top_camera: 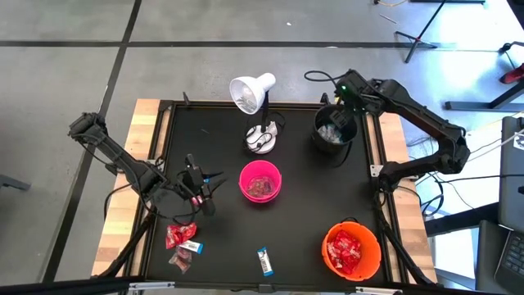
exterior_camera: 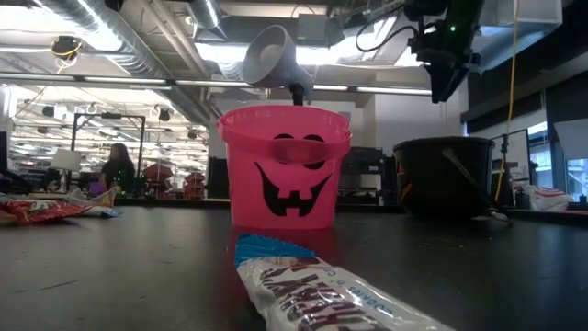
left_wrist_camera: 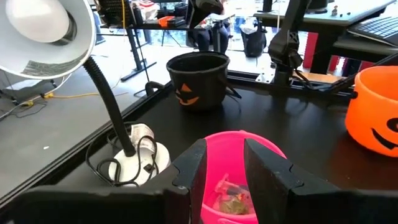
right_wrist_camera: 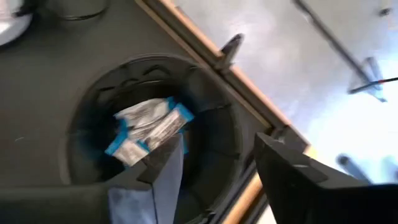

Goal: Sort candy
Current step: Put the white chocolate bar into the black bucket

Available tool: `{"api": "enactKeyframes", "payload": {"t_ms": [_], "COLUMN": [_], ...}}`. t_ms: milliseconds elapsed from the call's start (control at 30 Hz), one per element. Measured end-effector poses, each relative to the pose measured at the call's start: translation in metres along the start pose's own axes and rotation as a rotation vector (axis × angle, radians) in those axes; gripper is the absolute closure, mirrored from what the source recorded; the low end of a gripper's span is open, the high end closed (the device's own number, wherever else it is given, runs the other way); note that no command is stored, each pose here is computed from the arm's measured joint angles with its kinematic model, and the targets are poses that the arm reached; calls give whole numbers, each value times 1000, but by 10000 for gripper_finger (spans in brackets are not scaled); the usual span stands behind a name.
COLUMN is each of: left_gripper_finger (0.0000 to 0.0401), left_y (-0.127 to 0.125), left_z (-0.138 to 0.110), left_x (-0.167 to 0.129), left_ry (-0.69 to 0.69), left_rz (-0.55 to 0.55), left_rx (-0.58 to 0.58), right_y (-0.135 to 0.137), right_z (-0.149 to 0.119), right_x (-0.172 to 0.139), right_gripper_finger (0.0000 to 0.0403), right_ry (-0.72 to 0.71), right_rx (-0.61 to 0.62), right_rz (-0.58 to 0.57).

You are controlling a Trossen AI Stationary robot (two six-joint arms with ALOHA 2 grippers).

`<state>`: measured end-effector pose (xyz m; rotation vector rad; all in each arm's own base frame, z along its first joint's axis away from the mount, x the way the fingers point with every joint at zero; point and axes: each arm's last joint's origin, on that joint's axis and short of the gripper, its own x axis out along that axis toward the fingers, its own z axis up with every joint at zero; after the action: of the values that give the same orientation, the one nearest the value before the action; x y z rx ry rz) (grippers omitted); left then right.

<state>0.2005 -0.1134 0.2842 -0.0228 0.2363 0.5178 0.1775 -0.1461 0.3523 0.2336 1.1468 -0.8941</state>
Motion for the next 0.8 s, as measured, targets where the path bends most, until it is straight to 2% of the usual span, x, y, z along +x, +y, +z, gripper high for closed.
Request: {"api": "enactKeyframes", "payload": {"t_ms": [133,233,367,467,667,800], "left_gripper_finger": [303,303,303,303,303,303], "left_y": [-2,-17,-46,-64,-94,-113], "left_z": [1,9,10,3,-10,-9], "left_x": [0,3,9,20,42,60], "left_ry": [8,-28,-153,-223,-235,-206], "left_rz": [-52,-199,-362,-441,-541,-672], "left_rx": [-8,-13,148,266,450,546], "right_y": [1,1,8,15,23,29], "right_z": [-1,-2,-3,-7,-21,-29], "right_x": [-5,-21,-55,-88,-149,-177], "right_gripper_finger": [197,201,213,220,221,221], "right_ry": [18,6,-118,-234,-430,-521], "right_rx": [-9,-21,-61,-87,-93,-108], "right_rz": [89,109,153,227,402,526]}}
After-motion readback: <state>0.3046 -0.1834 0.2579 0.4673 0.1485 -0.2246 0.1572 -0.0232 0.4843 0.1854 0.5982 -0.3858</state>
